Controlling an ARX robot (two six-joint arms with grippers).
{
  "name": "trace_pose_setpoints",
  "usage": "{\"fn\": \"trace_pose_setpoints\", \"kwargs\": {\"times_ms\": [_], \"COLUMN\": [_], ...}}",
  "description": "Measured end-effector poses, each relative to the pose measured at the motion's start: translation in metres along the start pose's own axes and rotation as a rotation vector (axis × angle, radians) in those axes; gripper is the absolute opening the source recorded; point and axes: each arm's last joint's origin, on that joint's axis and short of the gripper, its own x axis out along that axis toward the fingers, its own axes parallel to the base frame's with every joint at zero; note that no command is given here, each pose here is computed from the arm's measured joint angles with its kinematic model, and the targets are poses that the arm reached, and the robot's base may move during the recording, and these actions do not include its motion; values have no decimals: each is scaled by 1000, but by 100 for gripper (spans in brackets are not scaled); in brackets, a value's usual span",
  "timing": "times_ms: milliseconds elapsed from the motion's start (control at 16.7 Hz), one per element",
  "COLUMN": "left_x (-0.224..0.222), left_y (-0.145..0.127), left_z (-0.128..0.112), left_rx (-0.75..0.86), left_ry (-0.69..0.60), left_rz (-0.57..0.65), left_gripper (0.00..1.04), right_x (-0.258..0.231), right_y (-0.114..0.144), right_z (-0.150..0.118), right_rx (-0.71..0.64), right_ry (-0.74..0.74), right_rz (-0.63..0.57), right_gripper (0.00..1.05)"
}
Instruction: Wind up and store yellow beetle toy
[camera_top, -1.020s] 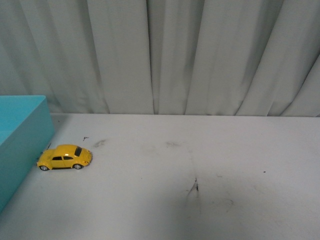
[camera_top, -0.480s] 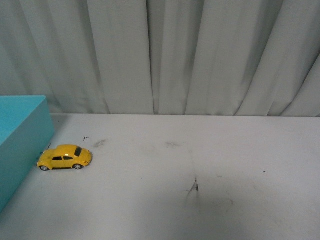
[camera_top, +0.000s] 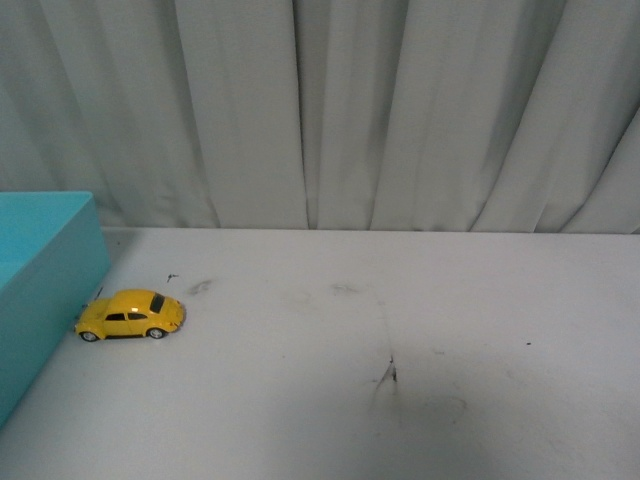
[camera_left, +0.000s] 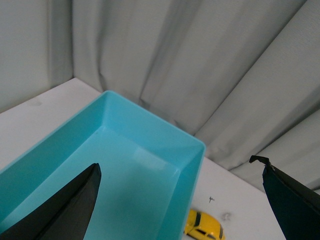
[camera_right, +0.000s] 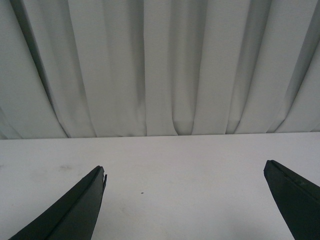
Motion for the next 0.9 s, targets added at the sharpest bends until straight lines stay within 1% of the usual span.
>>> {"fn": "trace_pose_setpoints", "kwargs": {"times_ms": [60, 120, 180, 240, 300, 360, 420, 660, 720, 900], "left_x": [72, 116, 143, 160, 170, 176, 185, 192, 191, 191], "left_y": [-10, -27, -46, -66, -82, -91, -107, -127, -131, -135], "left_z": [3, 6, 11, 10, 3, -4, -30, -51, -58, -65], "left_rx": [34, 94, 169, 265, 372, 475, 789, 1217, 1292, 1357], "left_ry": [164, 236, 266, 318, 367, 416, 539, 629, 663, 690], "left_rz": [-74, -112, -175, -262, -317, -361, -491, -707, -758, -801], "left_gripper": [98, 98, 98, 98, 98, 98, 98, 98, 98, 98], "right_x": [0, 0, 0, 0, 0, 0, 0, 0, 0, 0], "right_y": [0, 0, 0, 0, 0, 0, 0, 0, 0, 0], "right_z": [0, 0, 0, 0, 0, 0, 0, 0, 0, 0], "right_rx": [0, 0, 0, 0, 0, 0, 0, 0, 0, 0], "right_ry": [0, 0, 0, 0, 0, 0, 0, 0, 0, 0], "right_rz": [0, 0, 0, 0, 0, 0, 0, 0, 0, 0], "right_gripper": [98, 98, 98, 98, 98, 98, 98, 98, 98, 98]}}
